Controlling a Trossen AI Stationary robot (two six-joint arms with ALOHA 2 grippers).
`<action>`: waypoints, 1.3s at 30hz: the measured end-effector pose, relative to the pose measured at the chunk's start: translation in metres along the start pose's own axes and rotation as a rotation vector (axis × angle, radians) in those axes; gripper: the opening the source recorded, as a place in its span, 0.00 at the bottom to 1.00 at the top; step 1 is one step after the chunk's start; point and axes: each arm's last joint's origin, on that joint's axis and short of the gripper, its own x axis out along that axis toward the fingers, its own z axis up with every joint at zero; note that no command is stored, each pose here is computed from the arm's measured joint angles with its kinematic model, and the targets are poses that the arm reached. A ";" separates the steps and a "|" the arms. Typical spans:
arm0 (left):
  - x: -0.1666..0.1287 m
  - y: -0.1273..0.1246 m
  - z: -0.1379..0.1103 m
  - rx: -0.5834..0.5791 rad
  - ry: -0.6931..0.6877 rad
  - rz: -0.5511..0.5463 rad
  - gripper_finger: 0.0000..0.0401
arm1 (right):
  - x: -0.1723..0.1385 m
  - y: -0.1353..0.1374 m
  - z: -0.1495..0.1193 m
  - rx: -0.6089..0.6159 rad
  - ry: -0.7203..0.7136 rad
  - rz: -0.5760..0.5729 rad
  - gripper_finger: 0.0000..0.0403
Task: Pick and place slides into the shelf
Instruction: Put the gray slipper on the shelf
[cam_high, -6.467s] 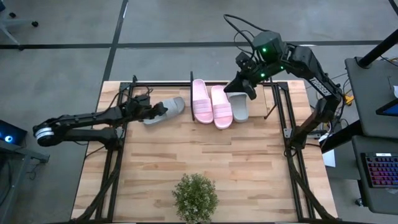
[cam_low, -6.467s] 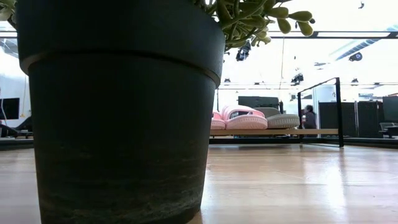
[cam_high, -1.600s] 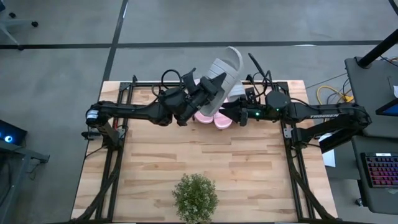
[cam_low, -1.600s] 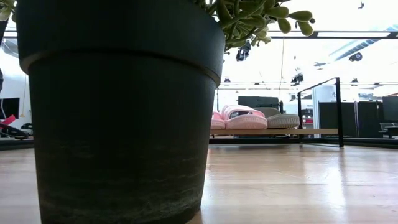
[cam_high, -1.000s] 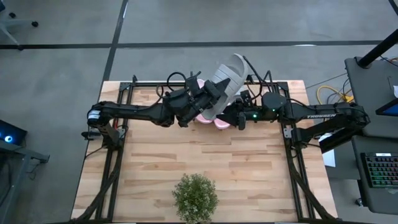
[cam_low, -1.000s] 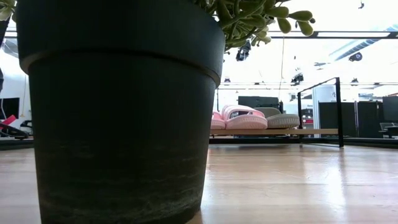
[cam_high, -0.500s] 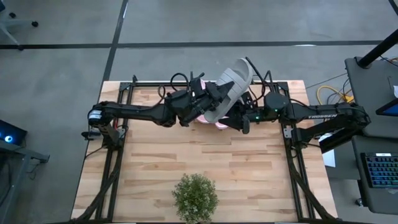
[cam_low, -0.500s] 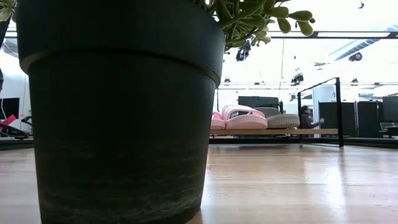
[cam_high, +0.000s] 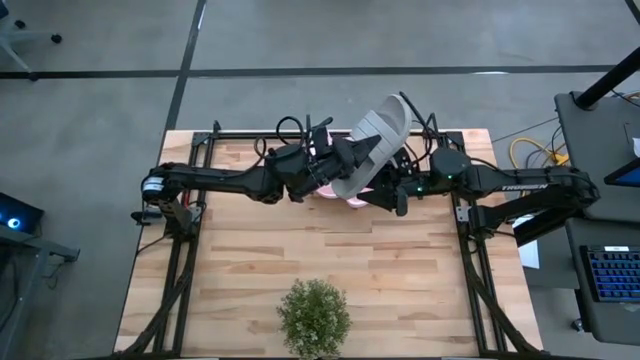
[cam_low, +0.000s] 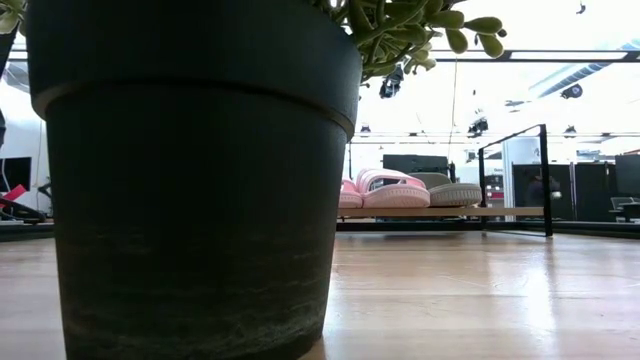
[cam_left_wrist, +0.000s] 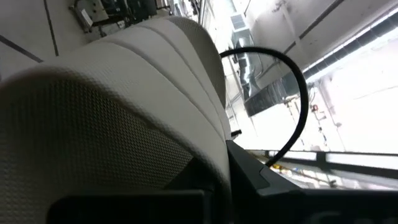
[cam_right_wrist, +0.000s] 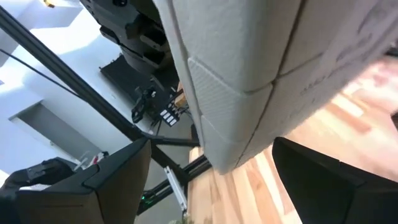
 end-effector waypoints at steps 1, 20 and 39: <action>0.000 0.000 0.000 0.007 0.008 -0.002 0.00 | -0.001 0.000 0.000 0.010 0.010 -0.006 0.81; -0.002 -0.005 -0.008 0.108 0.194 -0.086 0.00 | -0.010 -0.012 0.012 0.118 -0.039 -0.083 0.81; -0.003 -0.010 -0.010 0.088 0.173 -0.106 0.00 | -0.012 -0.016 0.016 0.106 -0.058 -0.114 0.49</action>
